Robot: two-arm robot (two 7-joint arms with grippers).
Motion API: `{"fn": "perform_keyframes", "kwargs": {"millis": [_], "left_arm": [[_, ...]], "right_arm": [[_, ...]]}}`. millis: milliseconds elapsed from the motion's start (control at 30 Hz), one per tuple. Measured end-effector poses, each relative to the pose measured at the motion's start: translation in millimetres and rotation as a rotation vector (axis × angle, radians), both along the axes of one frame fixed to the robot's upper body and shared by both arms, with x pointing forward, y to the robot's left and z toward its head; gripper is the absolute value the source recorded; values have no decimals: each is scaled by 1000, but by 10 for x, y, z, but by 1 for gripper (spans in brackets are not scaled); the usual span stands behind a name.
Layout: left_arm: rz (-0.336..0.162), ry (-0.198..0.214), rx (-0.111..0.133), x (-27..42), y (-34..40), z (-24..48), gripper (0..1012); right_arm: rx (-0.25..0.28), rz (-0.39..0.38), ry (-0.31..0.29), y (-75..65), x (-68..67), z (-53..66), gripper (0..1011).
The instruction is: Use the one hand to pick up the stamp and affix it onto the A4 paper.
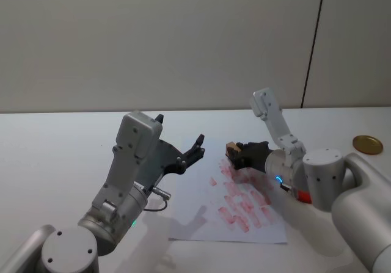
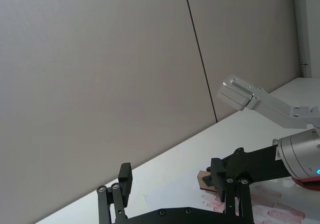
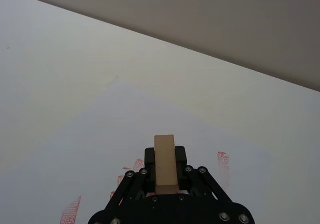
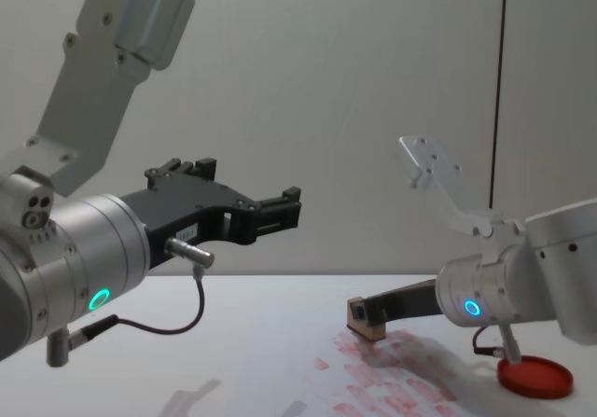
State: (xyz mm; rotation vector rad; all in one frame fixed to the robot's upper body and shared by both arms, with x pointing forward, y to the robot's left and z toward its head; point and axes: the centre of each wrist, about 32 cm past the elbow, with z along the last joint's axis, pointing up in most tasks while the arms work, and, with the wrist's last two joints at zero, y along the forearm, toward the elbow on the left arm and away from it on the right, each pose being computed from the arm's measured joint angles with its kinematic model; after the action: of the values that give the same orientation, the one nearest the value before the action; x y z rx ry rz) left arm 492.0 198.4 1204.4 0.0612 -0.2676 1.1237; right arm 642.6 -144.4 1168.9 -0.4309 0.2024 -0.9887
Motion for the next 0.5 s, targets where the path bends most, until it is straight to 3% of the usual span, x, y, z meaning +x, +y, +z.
{"fn": "perform_keyframes", "kwargs": {"millis": [500], "left_arm": [[0, 0, 0, 0, 0, 0, 993]], "right_arm": [[-9, 4, 4, 0, -6, 6, 216]]}}
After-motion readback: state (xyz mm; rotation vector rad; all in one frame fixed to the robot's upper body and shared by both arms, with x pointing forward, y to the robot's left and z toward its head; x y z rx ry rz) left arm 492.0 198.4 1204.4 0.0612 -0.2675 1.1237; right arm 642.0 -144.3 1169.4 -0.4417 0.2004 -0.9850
